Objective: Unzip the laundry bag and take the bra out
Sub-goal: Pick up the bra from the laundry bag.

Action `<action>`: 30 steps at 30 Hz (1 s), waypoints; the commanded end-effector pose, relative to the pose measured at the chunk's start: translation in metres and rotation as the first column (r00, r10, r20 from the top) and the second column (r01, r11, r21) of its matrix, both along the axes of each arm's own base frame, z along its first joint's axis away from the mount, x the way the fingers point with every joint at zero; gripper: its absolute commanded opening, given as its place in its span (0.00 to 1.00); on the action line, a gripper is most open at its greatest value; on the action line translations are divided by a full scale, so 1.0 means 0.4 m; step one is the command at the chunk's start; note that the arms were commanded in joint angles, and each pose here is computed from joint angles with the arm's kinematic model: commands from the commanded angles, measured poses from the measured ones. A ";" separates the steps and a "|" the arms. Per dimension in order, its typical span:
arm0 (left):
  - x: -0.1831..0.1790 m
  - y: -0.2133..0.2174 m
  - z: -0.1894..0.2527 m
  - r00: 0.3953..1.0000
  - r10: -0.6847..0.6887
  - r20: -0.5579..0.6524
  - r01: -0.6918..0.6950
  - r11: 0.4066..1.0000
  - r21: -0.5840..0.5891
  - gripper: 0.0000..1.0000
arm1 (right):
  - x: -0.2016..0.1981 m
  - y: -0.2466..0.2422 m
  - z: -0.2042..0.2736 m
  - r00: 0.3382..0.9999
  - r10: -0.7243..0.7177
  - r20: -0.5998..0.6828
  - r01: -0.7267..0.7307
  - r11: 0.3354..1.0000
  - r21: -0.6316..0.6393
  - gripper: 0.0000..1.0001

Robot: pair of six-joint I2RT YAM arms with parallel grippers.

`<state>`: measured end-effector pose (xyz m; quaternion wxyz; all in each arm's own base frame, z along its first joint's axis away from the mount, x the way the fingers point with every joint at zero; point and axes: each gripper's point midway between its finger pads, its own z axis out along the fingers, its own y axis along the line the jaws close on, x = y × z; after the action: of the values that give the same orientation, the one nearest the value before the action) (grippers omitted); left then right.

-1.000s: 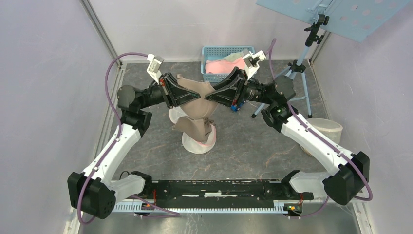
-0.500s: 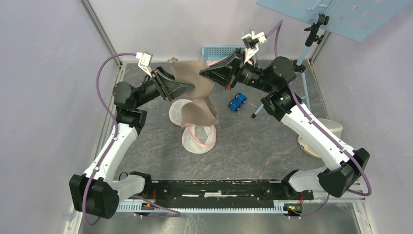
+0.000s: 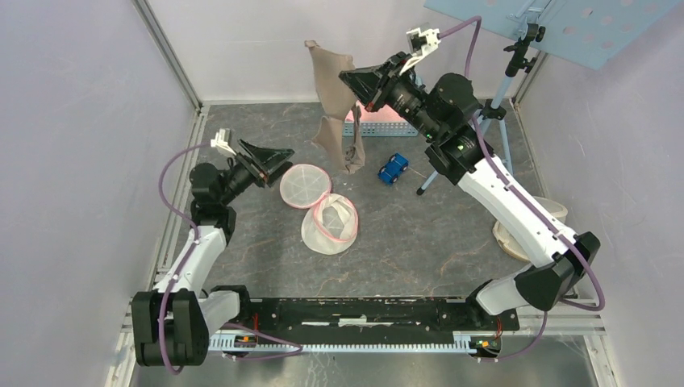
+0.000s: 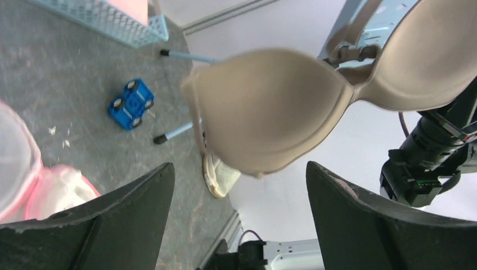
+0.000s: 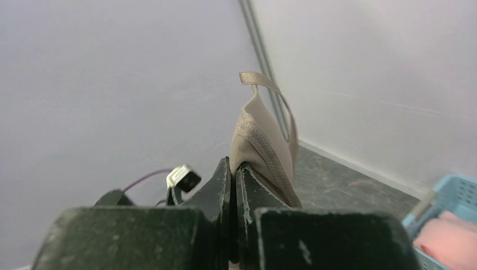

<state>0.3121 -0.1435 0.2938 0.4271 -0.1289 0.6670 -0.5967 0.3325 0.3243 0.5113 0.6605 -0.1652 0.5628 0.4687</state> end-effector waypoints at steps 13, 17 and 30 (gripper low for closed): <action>0.064 -0.177 -0.025 0.995 -0.084 -0.052 0.081 0.996 -0.046 1.00 | 0.161 -0.021 -0.009 0.952 -0.226 -0.205 0.250 0.963 0.101 0.00; 0.128 -0.169 -0.115 0.984 0.021 -0.180 -0.016 0.999 0.032 0.94 | 0.179 -0.010 -0.005 0.948 -0.234 -0.216 0.263 0.958 0.113 0.00; 0.200 -0.261 -0.047 0.993 -0.118 -0.001 0.116 0.971 -0.207 1.00 | 0.205 0.006 0.007 0.943 -0.222 -0.249 0.266 0.951 0.159 0.00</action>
<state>0.3846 -0.2314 0.2090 0.3332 -0.1872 0.6868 -0.6182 0.4167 0.3291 0.4828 0.6432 0.0044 0.6349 0.4280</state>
